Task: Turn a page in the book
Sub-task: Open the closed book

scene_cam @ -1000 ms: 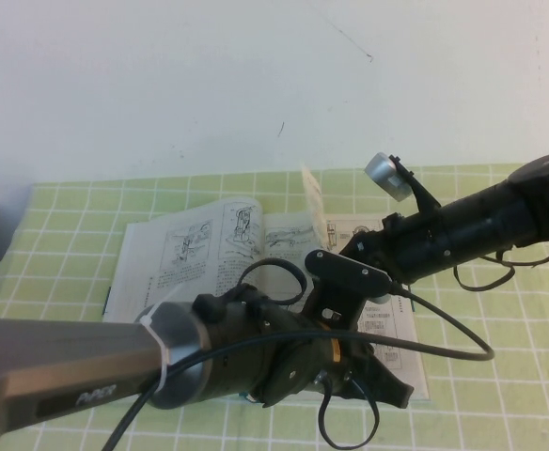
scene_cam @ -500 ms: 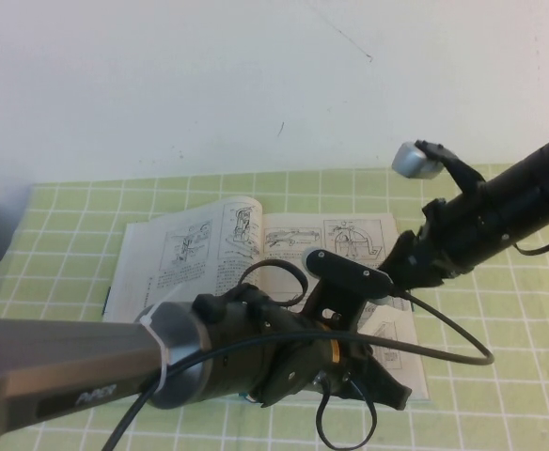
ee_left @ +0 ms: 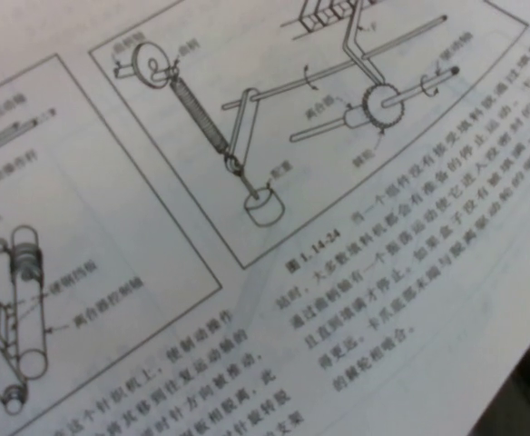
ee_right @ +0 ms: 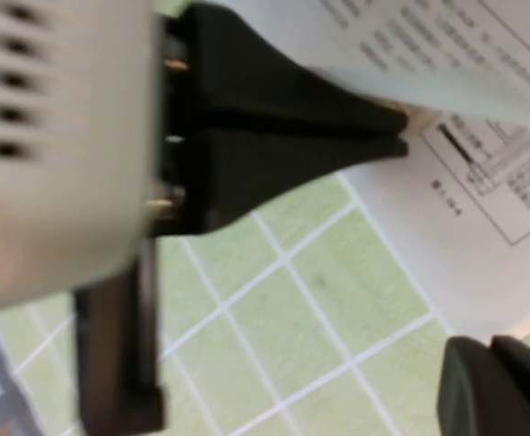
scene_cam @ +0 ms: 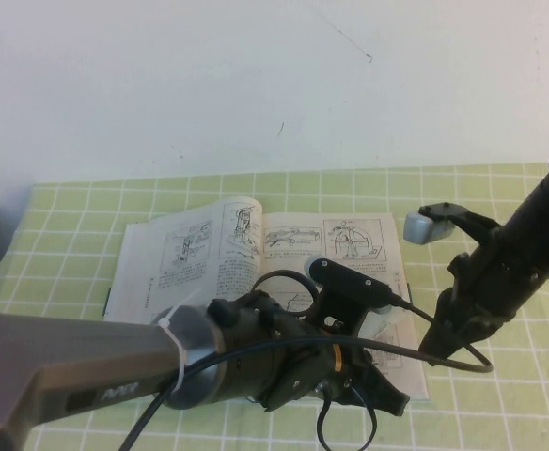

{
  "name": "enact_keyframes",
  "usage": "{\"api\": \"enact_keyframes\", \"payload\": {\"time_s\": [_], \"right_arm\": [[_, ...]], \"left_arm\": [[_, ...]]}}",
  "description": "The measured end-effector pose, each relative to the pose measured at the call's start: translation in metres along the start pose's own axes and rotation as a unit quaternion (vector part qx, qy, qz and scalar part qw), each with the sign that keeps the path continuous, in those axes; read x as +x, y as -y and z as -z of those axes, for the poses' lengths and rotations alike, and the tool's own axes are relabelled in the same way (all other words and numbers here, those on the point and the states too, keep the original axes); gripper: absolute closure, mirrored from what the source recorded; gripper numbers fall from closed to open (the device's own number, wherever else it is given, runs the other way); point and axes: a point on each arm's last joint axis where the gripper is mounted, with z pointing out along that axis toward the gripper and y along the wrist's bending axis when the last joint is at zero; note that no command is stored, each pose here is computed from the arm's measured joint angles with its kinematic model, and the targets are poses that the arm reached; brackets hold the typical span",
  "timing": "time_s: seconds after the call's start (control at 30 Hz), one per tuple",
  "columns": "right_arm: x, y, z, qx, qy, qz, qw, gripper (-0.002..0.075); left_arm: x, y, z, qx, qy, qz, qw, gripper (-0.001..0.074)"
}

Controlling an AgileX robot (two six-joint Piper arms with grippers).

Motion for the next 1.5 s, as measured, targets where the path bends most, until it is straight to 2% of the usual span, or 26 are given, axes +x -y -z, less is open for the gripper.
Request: {"api": "enact_keyframes", "payload": {"time_s": [0.13,0.3,0.43,0.63,0.87,1.0,1.13,1.23,1.5], "right_arm": [[0.008,0.006,-0.015,0.020,0.015,-0.001,1.000,0.0720],[0.005,0.008,-0.026,0.019,0.083,0.015,0.996,0.0726],[0.002,0.008,-0.030,0.030,0.107,0.017,0.994,0.0727],[0.002,0.012,-0.043,0.026,0.100,0.010,0.995,0.0727],[0.002,0.018,-0.056,0.016,0.092,-0.005,0.996,0.0727],[0.002,0.019,-0.057,0.015,0.091,-0.004,0.996,0.0727],[0.001,0.019,-0.059,0.012,0.091,-0.002,0.996,0.0727],[0.001,0.019,-0.059,0.009,0.090,0.003,0.996,0.0727],[0.001,0.019,-0.061,0.009,0.089,0.020,0.996,0.0727]], "left_arm": [[-0.001,-0.001,0.000,-0.004,0.004,0.009,1.000,0.0737],[-0.002,-0.002,-0.001,-0.012,0.010,0.013,1.000,0.0737],[-0.003,-0.007,-0.002,-0.022,0.016,0.040,0.999,0.0737],[-0.007,-0.023,-0.003,-0.041,0.026,0.071,0.996,0.0737],[-0.007,-0.028,-0.001,-0.062,0.020,0.082,0.994,0.0737],[-0.008,-0.038,0.005,-0.114,0.020,0.079,0.990,0.0737],[-0.014,-0.053,0.022,-0.197,0.044,0.106,0.974,0.0737],[-0.020,-0.058,0.038,-0.228,0.064,0.117,0.964,0.0737],[-0.035,-0.049,0.072,-0.186,0.113,0.146,0.965,0.0737]]}}
